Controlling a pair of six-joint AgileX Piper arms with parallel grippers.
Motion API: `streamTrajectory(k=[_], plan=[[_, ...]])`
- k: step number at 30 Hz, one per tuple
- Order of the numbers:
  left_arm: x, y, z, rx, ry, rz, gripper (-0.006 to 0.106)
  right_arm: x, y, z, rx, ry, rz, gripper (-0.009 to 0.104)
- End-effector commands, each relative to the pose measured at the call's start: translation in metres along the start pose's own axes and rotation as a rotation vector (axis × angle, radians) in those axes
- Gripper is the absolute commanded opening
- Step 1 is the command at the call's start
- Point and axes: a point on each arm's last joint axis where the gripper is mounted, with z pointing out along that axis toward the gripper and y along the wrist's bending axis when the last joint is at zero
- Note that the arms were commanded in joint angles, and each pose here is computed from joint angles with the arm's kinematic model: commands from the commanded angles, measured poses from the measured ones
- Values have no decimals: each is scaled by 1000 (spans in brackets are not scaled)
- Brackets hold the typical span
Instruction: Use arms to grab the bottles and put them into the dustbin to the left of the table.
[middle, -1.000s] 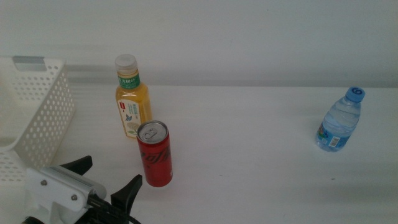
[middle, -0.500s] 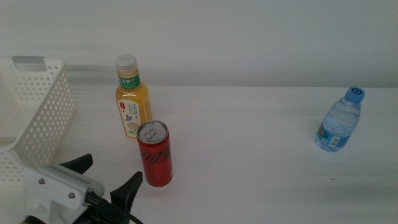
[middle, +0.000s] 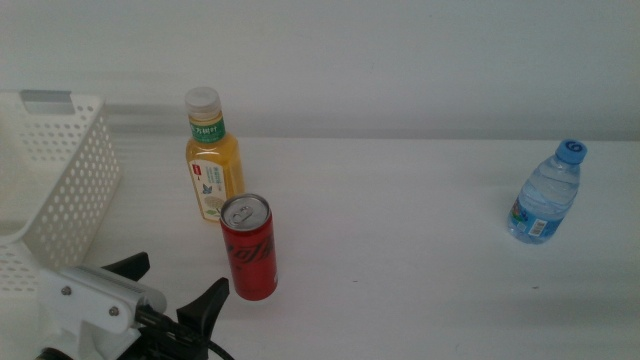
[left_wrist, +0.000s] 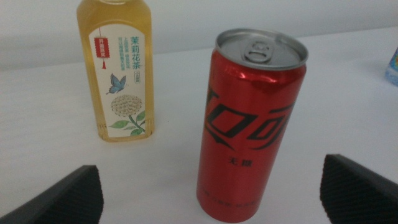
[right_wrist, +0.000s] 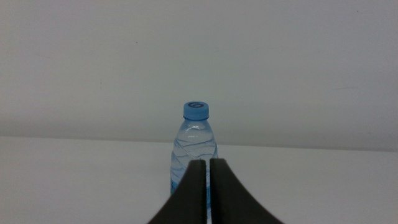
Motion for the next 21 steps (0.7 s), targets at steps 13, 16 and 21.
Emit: streamTrajectory(k=[13, 16, 21], plan=[[4, 2, 1, -27, 52, -12, 94, 9, 0, -1, 6, -9, -10, -2], [2, 1, 5, -20, 55, -4, 94, 9, 0, -1, 6, -9, -10, -2], [4, 0, 7, -13, 68, 5, 94, 9, 0, -1, 6, -9, -10, -2]])
